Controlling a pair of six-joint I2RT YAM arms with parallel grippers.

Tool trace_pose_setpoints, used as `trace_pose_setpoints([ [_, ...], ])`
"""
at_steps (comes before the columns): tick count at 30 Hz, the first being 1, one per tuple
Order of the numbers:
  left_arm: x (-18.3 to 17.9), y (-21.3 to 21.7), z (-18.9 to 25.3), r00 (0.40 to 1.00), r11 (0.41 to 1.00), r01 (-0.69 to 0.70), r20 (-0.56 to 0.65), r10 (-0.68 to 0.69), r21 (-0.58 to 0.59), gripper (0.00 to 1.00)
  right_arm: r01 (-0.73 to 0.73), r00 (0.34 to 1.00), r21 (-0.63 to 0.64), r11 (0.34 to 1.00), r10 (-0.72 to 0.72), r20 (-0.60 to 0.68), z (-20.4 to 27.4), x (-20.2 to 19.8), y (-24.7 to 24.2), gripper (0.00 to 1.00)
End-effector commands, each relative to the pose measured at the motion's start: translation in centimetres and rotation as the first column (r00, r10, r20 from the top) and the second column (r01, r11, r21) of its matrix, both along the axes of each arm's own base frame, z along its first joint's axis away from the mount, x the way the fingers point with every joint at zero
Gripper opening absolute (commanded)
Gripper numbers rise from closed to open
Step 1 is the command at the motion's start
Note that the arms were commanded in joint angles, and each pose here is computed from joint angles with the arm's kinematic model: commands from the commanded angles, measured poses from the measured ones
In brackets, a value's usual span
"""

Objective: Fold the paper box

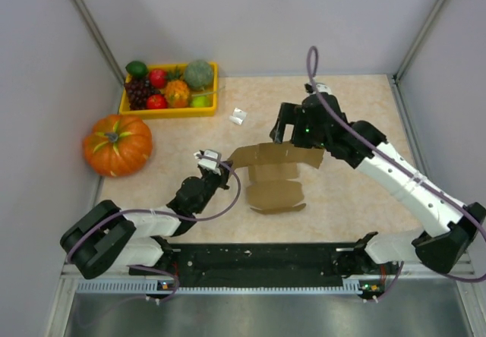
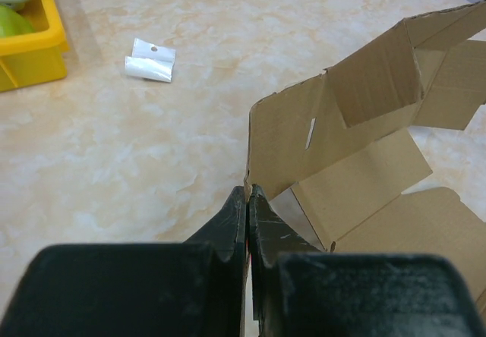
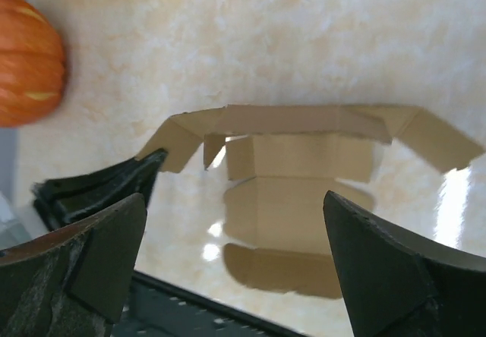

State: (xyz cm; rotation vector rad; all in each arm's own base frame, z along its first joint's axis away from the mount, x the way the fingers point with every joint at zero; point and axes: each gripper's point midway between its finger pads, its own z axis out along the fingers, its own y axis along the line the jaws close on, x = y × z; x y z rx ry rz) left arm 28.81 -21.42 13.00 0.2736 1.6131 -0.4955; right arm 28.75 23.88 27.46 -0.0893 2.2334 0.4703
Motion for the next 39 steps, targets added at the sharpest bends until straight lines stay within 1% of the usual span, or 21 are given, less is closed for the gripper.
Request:
trace_pose_setpoints([
  [1, 0.3, 0.5, 3.0, 0.991, 0.999, -0.035, 0.130, 0.036, -0.008, 0.00, 0.415, 0.890, 0.350, 0.840, -0.294, -0.349, -0.1, -1.2, -1.0, 0.99],
  [2, 0.3, 0.5, 3.1, 0.990, 0.999, -0.035, 0.135, 0.037, -0.011, 0.00, 0.466, 0.865, 0.394, 0.792, -0.314, -0.392, 0.0, -0.7, -1.1, 0.98],
  [3, 0.2, 0.5, 3.2, 0.990, 0.999, -0.034, 0.136, 0.035, -0.011, 0.00, 0.541, 0.816, 0.400, 0.740, -0.347, -0.463, -1.8, -0.3, -1.9, 0.97],
  [4, 0.2, 0.5, 3.1, 0.990, 0.999, -0.032, 0.136, 0.034, -0.011, 0.00, 0.602, 0.772, 0.466, 0.649, -0.325, -0.546, -1.3, -0.8, -1.4, 0.93],
  [5, 0.2, 0.5, 3.1, 0.990, 0.999, -0.032, 0.135, 0.033, -0.010, 0.00, 0.598, 0.787, 0.548, 0.584, -0.298, -0.541, -0.3, 0.3, -0.7, 0.91],
  [6, 0.2, 0.5, 3.1, 0.990, 0.999, -0.032, 0.138, 0.034, -0.012, 0.00, 0.642, 0.753, 0.536, 0.548, -0.316, -0.578, -2.5, 0.5, -1.1, 0.87],
  [7, 0.1, 0.5, 3.1, 0.990, 0.999, -0.032, 0.139, 0.034, -0.015, 0.00, 0.668, 0.727, 0.550, 0.501, -0.284, -0.625, -2.7, 0.5, -0.5, 0.82],
  [8, 0.1, 0.6, 3.1, 0.990, 0.999, -0.031, 0.140, 0.033, -0.016, 0.00, 0.667, 0.729, 0.571, 0.478, -0.262, -0.632, -2.6, 1.0, -0.1, 0.82],
  [11, 0.0, 0.5, 3.0, 0.989, 1.000, -0.025, 0.144, 0.027, -0.012, 0.00, 0.681, 0.705, 0.561, 0.471, -0.214, -0.676, -4.4, 1.6, 1.2, 0.79],
  [12, -0.1, 0.4, 3.1, 0.989, 1.000, -0.022, 0.146, 0.024, -0.012, 0.00, 0.666, 0.721, 0.583, 0.465, -0.199, -0.664, -4.0, 2.1, 1.6, 0.79],
  [17, -0.1, 0.3, 3.1, 0.987, 1.000, -0.016, 0.159, 0.015, 0.006, 0.00, 0.687, 0.703, 0.566, 0.455, -0.219, -0.677, -5.3, 3.3, 2.0, 0.75],
  [23, 0.3, 0.0, 3.4, 0.985, 1.000, -0.016, 0.171, 0.015, 0.004, 0.00, 0.718, 0.666, 0.542, 0.438, -0.202, -0.718, -7.2, 3.9, 2.8, 0.63],
  [24, 0.3, -0.1, 3.5, 0.985, 1.000, -0.016, 0.173, 0.016, -0.001, 0.00, 0.727, 0.655, 0.535, 0.430, -0.201, -0.729, -7.5, 3.9, 2.9, 0.54],
  [26, 0.5, -0.1, 3.3, 0.986, 1.000, -0.022, 0.166, 0.023, -0.009, 0.00, 0.733, 0.649, 0.534, 0.422, -0.200, -0.734, -8.0, 3.9, 2.9, 0.41],
  [27, 0.7, -0.3, 3.6, 0.985, 1.000, -0.025, 0.169, 0.027, -0.015, 0.00, 0.737, 0.645, 0.530, 0.418, -0.204, -0.736, -8.3, 3.8, 2.8, 0.21],
  [28, 0.8, -0.4, 3.6, 0.986, 0.999, -0.026, 0.167, 0.029, -0.021, 0.00, 0.739, 0.646, 0.531, 0.415, -0.209, -0.734, -8.4, 3.7, 2.7, 0.10],
  [29, 1.1, -0.5, 3.2, 0.987, 0.999, -0.033, 0.154, 0.035, -0.021, 0.00, 0.745, 0.638, 0.521, 0.417, -0.217, -0.739, -9.3, 3.3, 2.5, 0.03],
  [30, 1.4, -0.7, 3.6, 0.987, 0.999, -0.039, 0.157, 0.044, -0.036, 0.00, 0.748, 0.638, 0.523, 0.410, -0.226, -0.736, -9.6, 3.1, 2.5, 0.00],
  [35, 2.0, -1.3, 3.4, 0.989, 0.990, -0.048, 0.132, 0.066, -0.133, 0.00, 0.715, 0.684, 0.586, 0.380, -0.207, -0.700, -11.0, 2.0, 2.5, 0.00],
  [36, 2.0, -1.3, 3.6, 0.988, 0.987, -0.047, 0.136, 0.069, -0.155, 0.00, 0.691, 0.713, 0.620, 0.372, -0.212, -0.668, -10.4, 2.3, 2.4, 0.00],
  [39, 1.9, -1.8, 3.0, 0.993, 0.981, -0.034, 0.105, 0.055, -0.191, 0.00, 0.648, 0.759, 0.666, 0.370, -0.234, -0.608, -10.1, 2.0, 2.1, 0.00],
])
